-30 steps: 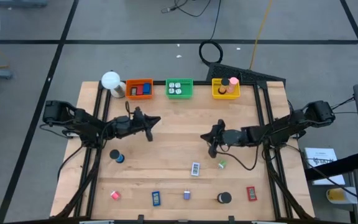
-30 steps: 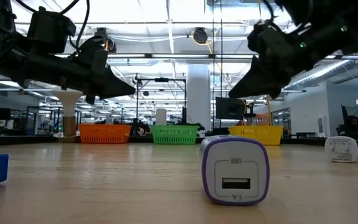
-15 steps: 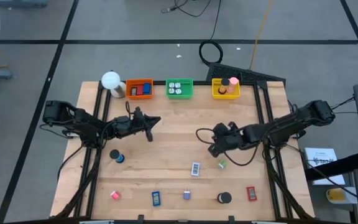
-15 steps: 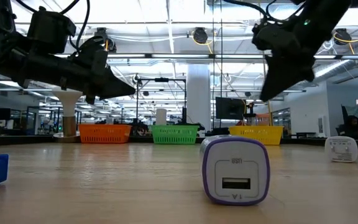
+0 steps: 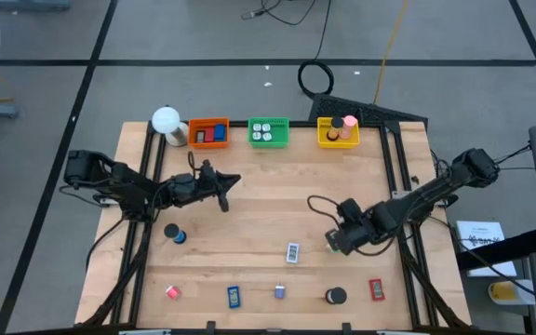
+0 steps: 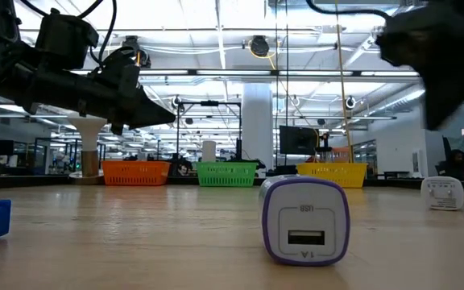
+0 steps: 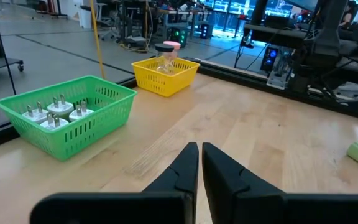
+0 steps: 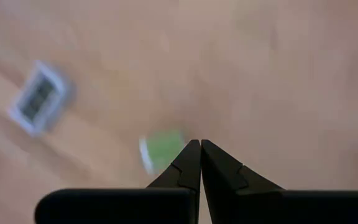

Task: Pick & Place Office items
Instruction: Put the white digital clock into the orange basket

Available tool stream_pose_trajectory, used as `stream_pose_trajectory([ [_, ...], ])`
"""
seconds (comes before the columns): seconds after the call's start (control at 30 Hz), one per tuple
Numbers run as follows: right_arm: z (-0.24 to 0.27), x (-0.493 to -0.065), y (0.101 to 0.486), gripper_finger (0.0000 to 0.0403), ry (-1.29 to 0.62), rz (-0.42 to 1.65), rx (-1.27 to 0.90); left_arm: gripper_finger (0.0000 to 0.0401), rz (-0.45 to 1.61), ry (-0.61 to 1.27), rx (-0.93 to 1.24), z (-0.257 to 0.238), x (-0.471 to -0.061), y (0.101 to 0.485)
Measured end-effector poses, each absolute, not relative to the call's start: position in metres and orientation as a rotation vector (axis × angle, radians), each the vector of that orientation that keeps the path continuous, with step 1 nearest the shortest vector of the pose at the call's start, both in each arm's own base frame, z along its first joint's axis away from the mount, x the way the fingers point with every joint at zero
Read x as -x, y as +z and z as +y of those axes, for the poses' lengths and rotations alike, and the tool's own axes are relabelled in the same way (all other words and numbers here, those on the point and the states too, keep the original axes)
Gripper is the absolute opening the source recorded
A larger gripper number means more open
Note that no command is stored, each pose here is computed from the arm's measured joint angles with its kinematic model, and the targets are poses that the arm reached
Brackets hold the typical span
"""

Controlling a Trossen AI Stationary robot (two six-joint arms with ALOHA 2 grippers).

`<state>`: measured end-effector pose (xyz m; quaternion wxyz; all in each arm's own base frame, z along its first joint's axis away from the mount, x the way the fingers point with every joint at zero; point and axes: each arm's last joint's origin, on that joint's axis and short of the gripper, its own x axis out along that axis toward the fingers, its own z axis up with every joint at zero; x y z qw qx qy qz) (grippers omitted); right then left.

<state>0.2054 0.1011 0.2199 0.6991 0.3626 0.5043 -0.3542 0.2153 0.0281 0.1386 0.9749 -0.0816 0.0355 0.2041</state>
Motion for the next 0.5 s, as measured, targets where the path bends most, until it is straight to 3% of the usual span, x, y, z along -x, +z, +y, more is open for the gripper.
stream_pose_trajectory([
  [0.2, 0.128, -0.199, 0.202, 0.0004, -0.831, 1.294, -0.877, 0.0021, 0.071, 0.412, 0.165, 0.028, -0.215, 0.139],
  [0.5, 0.144, -0.215, 0.207, 0.0004, -0.815, 1.296, -0.879, 0.0021, 0.071, 0.411, 0.165, 0.028, -0.216, 0.139],
])
